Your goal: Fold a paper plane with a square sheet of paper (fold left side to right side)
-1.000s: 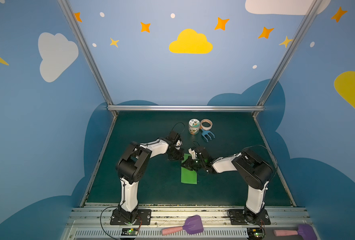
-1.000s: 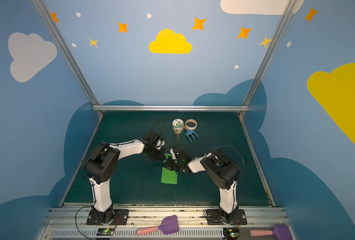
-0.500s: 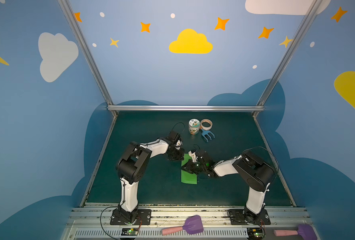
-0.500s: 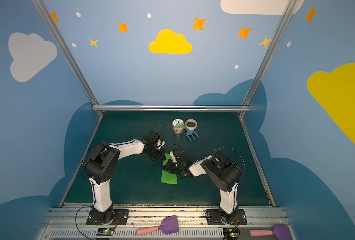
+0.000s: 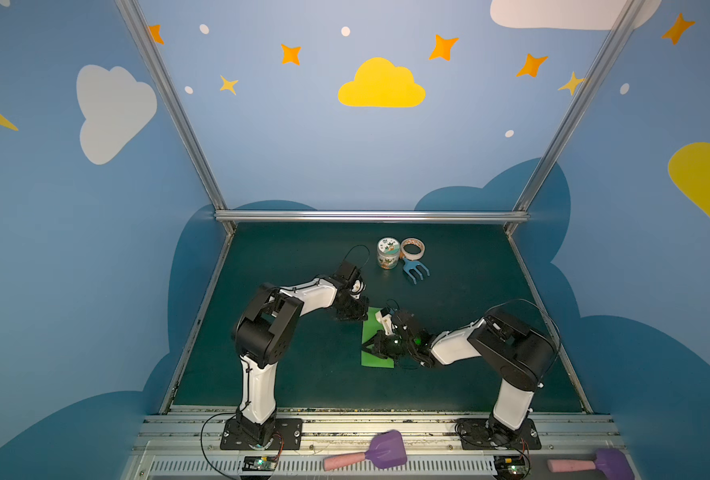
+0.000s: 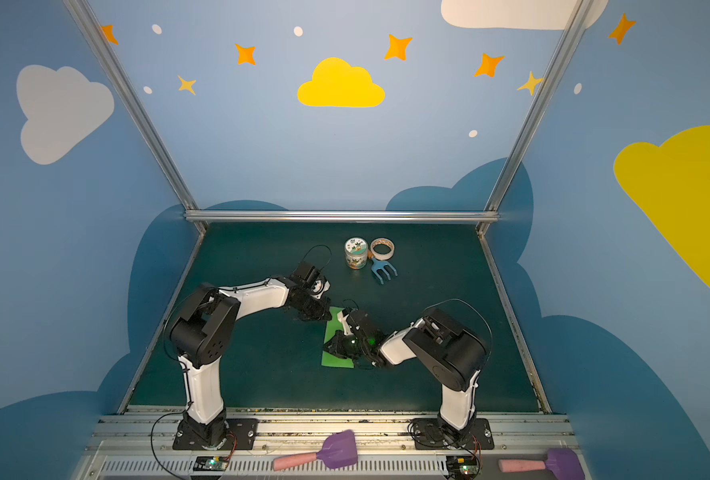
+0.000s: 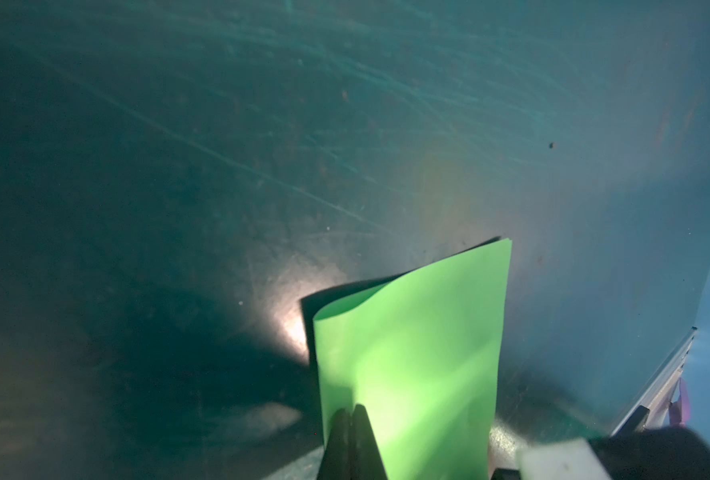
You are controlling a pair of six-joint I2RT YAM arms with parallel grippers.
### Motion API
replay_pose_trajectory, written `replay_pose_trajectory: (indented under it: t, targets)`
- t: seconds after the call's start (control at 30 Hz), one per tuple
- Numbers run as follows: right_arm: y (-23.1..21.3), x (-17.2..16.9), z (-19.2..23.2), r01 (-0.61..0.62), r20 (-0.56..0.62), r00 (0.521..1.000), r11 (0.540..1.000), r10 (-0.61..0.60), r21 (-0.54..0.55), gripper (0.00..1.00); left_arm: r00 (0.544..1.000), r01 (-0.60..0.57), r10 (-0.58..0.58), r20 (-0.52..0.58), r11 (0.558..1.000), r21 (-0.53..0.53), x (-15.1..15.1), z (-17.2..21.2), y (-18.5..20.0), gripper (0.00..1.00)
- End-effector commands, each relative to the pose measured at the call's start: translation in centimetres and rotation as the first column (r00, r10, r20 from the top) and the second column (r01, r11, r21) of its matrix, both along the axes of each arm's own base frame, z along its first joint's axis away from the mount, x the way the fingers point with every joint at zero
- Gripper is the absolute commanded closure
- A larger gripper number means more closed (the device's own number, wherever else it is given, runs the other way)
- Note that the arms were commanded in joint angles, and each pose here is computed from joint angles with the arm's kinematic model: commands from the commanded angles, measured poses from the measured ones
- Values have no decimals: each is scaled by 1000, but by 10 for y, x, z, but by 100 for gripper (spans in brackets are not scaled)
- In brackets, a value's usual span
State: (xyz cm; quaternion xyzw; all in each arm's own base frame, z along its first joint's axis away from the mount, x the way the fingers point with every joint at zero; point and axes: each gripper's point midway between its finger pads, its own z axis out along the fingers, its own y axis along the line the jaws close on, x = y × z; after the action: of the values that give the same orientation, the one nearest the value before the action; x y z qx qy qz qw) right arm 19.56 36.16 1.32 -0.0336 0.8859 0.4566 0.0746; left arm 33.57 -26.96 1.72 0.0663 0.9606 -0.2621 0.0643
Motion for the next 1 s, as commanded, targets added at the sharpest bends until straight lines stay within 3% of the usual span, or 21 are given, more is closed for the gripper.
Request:
replay_pose_trajectory:
  t: [0.0,0.33,0.57,0.77,0.97]
  targets:
    - [-54,-66,-73,-93,-219,975,959,33,-267,100,999,7,-5,-33,998,65,-11,-14,10,96]
    - [-71,-103,-81,-157,-247,965,942,82,-298,100,1000,4,-1,-30,998,68,-11,-13,11,96]
    - [-92,-115,-67,-136,-235,970,947,67,-292,100,1000,-11,13,-20,998,69,-11,-10,13,96]
    - [-88,-102,-20,-114,-134,988,955,79,-275,100,998,-55,56,-10,997,47,-15,-5,14,96]
    - [-82,-62,35,-15,4,1000,963,16,-267,100,997,-74,74,4,997,29,-18,-1,13,96]
